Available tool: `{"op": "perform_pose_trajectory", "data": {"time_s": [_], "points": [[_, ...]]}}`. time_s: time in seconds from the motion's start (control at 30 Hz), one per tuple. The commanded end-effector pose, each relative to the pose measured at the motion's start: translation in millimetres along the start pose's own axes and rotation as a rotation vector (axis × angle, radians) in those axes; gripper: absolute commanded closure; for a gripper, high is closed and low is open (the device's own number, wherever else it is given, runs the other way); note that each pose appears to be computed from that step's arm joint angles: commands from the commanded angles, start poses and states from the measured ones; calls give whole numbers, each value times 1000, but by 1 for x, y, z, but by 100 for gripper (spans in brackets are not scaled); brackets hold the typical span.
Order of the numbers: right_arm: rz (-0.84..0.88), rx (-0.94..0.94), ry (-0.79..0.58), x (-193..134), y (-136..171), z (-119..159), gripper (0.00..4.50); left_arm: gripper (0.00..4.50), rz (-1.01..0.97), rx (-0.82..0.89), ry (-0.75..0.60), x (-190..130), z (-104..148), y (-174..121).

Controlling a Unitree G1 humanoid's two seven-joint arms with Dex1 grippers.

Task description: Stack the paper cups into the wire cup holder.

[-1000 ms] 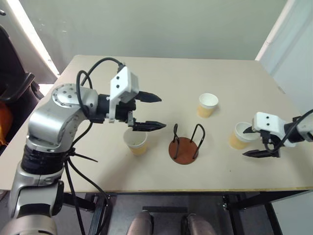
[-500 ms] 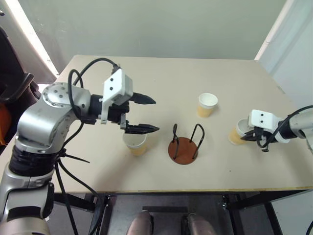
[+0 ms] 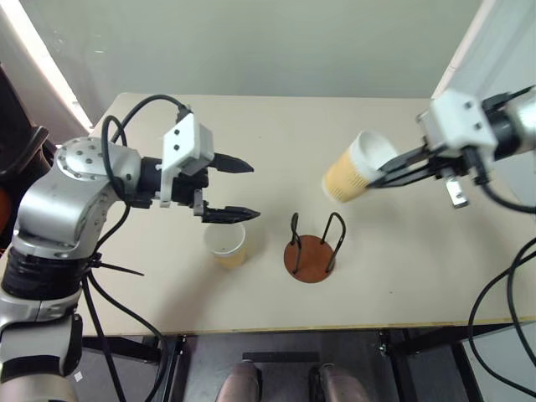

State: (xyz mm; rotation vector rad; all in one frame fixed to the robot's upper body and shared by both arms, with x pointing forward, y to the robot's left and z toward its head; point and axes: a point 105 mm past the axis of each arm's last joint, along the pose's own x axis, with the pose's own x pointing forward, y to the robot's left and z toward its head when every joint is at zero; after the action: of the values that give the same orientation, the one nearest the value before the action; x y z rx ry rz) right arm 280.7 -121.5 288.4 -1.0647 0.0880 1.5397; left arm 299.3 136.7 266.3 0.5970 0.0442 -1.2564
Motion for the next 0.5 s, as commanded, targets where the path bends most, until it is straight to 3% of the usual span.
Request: {"op": "perform_pose_trajectory", "data": {"time_s": [0.03,0.5], "points": [[55,-110,14,4,4,13,447,0,15,47,8,-5,5,2],[148,-169,25,25,8,13,447,0,10,46,1,-5,8,-5]]}}
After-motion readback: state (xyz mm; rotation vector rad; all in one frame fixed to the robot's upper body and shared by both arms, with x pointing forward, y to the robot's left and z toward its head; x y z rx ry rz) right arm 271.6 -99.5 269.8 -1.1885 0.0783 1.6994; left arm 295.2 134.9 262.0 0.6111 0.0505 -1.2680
